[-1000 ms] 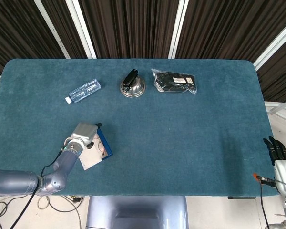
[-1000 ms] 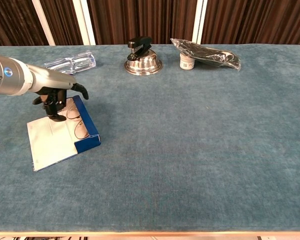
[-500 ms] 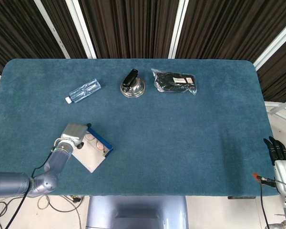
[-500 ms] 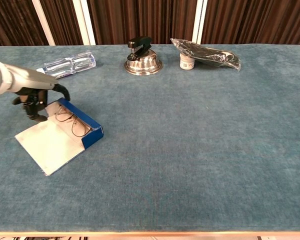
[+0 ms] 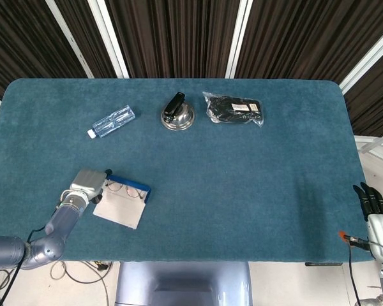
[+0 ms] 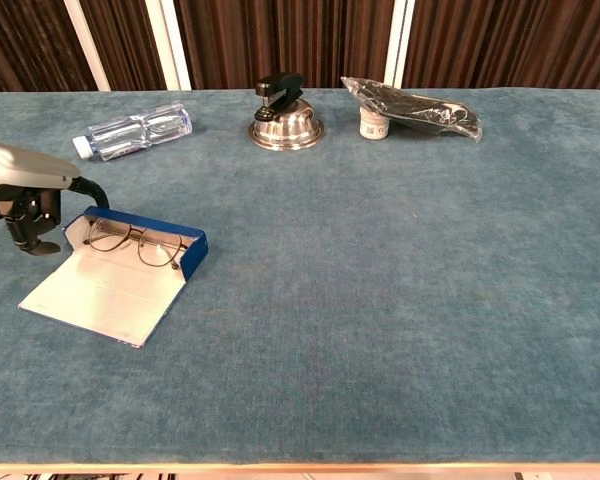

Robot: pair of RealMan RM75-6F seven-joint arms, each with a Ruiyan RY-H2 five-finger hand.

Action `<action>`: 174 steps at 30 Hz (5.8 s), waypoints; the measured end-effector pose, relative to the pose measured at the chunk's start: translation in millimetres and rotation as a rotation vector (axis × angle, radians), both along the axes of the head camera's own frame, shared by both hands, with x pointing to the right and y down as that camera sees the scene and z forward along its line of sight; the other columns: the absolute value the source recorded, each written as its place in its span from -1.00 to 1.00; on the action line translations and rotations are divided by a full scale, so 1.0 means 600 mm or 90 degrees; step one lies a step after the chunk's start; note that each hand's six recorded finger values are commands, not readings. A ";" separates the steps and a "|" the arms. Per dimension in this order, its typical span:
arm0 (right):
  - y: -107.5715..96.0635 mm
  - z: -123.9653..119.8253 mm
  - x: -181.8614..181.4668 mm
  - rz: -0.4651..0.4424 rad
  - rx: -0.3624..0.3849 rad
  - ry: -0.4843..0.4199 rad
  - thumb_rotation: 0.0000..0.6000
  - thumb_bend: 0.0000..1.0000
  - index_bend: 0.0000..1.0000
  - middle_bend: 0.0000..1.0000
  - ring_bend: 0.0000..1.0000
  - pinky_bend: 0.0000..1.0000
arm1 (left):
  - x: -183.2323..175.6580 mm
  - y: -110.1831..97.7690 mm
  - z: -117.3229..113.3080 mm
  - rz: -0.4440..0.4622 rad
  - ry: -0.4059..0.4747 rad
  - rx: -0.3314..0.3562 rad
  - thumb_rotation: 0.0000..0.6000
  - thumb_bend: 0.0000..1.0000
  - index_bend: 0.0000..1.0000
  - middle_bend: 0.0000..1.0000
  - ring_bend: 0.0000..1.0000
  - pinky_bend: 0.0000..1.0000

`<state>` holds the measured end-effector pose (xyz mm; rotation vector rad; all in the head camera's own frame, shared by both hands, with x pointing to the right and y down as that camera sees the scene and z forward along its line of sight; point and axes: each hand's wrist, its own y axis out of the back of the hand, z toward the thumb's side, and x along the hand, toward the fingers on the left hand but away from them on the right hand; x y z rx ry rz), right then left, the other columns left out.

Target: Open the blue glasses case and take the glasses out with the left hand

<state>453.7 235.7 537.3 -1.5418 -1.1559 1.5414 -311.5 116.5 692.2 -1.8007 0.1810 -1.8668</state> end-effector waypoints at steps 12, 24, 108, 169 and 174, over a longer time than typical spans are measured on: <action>0.000 -0.001 0.000 -0.001 0.001 -0.001 1.00 -0.74 -1.00 -1.00 -1.00 -0.57 | -0.021 0.022 -0.012 -0.005 0.009 -0.012 1.00 -0.25 -0.70 0.63 0.36 0.45; 0.001 -0.001 -0.001 -0.003 0.002 0.000 1.00 -0.74 -1.00 -1.00 -1.00 -0.57 | -0.037 0.044 -0.024 0.004 0.015 -0.028 1.00 -0.25 -0.70 0.63 0.36 0.45; 0.001 0.000 -0.003 -0.002 -0.007 -0.015 1.00 -0.67 -1.00 -1.00 -1.00 -0.57 | 0.087 -0.001 -0.016 -0.045 0.084 0.124 1.00 -0.49 -0.57 0.38 0.98 1.00; 0.001 -0.001 -0.003 -0.004 -0.003 -0.014 1.00 -0.64 -1.00 -1.00 -1.00 -0.57 | 0.090 0.010 0.001 -0.066 0.078 0.114 1.00 -0.27 -0.08 0.70 0.97 1.00; 0.001 -0.001 -0.003 -0.004 -0.003 -0.014 1.00 -0.64 -1.00 -1.00 -1.00 -0.57 | 0.093 0.015 0.003 -0.056 0.073 0.117 1.00 -0.27 -0.08 0.70 0.97 1.00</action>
